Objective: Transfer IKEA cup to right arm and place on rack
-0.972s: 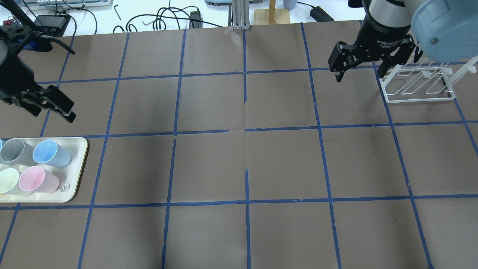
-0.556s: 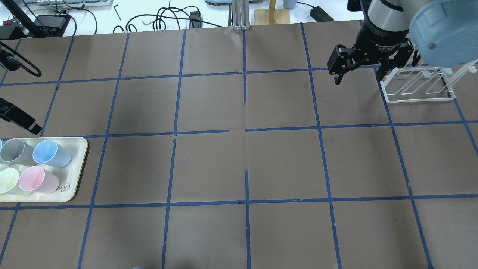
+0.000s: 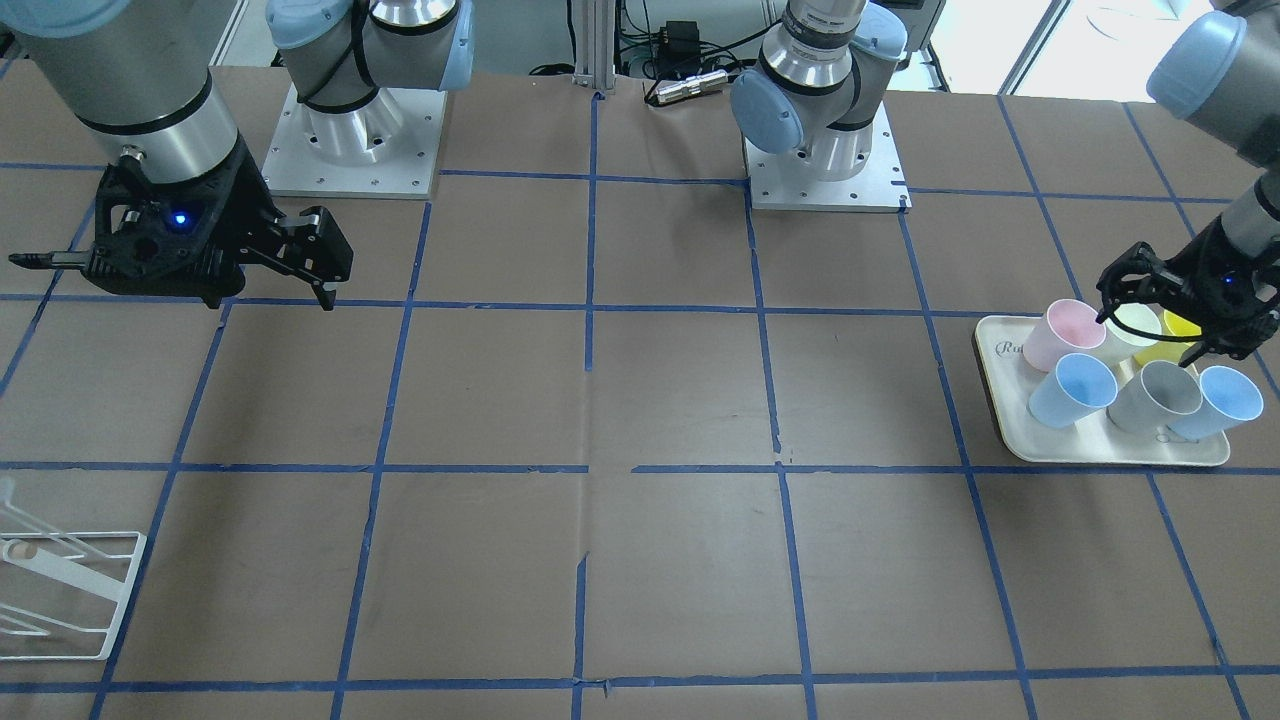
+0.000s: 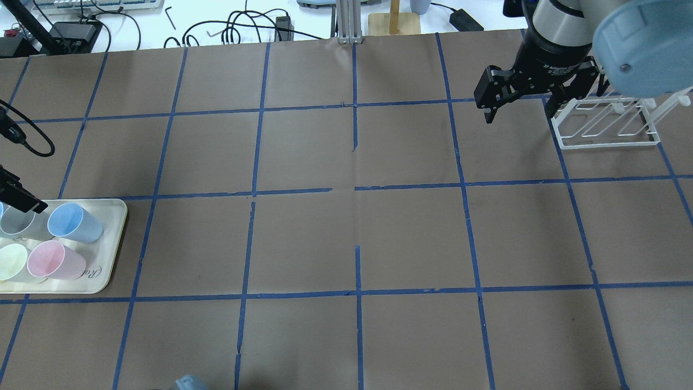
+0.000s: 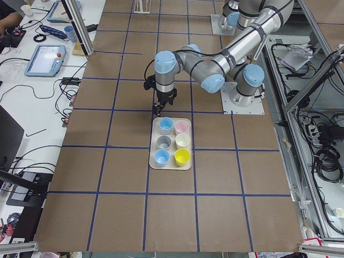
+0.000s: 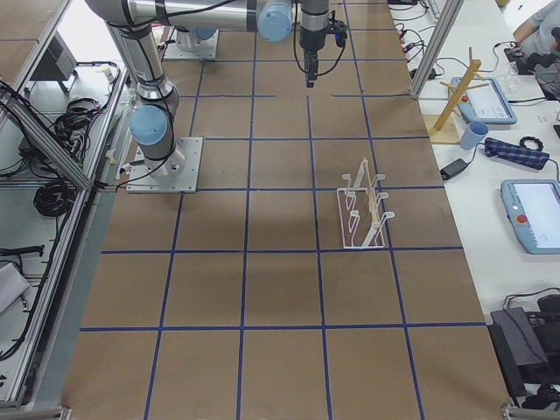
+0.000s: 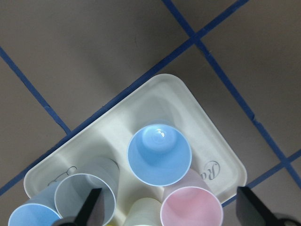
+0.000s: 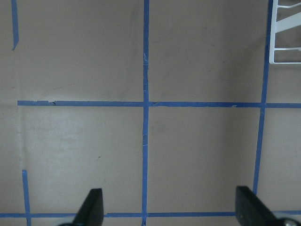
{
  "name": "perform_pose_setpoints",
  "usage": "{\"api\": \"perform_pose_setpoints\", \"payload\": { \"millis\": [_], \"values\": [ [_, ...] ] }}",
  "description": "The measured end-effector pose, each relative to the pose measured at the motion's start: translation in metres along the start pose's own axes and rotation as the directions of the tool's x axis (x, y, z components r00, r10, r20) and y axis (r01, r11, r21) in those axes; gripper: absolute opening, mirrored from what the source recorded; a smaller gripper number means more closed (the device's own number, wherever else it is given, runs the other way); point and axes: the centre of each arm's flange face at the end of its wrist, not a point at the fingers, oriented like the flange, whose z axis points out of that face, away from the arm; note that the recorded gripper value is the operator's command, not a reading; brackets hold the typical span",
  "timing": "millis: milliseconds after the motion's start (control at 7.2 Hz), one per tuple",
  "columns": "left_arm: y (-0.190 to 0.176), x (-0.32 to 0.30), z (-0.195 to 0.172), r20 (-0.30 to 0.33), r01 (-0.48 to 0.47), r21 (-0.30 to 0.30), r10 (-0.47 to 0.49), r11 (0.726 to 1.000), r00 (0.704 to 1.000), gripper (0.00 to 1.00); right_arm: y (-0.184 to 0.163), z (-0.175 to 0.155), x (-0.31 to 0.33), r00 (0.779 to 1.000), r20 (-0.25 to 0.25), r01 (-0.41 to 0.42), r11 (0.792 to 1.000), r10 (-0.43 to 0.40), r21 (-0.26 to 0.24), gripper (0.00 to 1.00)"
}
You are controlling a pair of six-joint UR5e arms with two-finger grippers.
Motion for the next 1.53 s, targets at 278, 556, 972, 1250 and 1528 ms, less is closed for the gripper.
{"api": "perform_pose_setpoints", "payload": {
  "millis": [278, 556, 972, 1250, 1528],
  "values": [
    [0.001, -0.02, 0.03, 0.008, -0.045, 0.001, 0.045, 0.999, 0.999, 1.0, 0.0, 0.001, 0.0, 1.0, 0.0, 0.0, 1.0, 0.0, -0.001, 1.0],
    [0.0, -0.028, 0.057, -0.024, -0.073, -0.002, 0.073, 0.997, 0.997, 0.98, 0.001, 0.002, 0.0, 1.0, 0.0, 0.001, 1.0, -0.001, -0.005, 1.0],
    [-0.002, -0.035, 0.088, -0.07, -0.087, -0.005, 0.087, 0.996, 0.994, 0.94, 0.001, 0.003, 0.0, 1.0, 0.002, 0.0, 1.0, 0.0, -0.005, 1.0],
    [-0.003, -0.039, 0.102, -0.076, -0.09, -0.006, 0.089, 0.996, 0.993, 0.49, 0.001, 0.003, 0.0, 1.0, 0.001, 0.001, 1.0, -0.001, -0.005, 1.0],
    [-0.005, -0.04, 0.109, -0.085, -0.095, -0.007, 0.094, 0.995, 0.992, 0.0, 0.001, 0.004, 0.0, 1.0, 0.001, 0.001, 1.0, -0.001, -0.007, 1.0]
  ]
}}
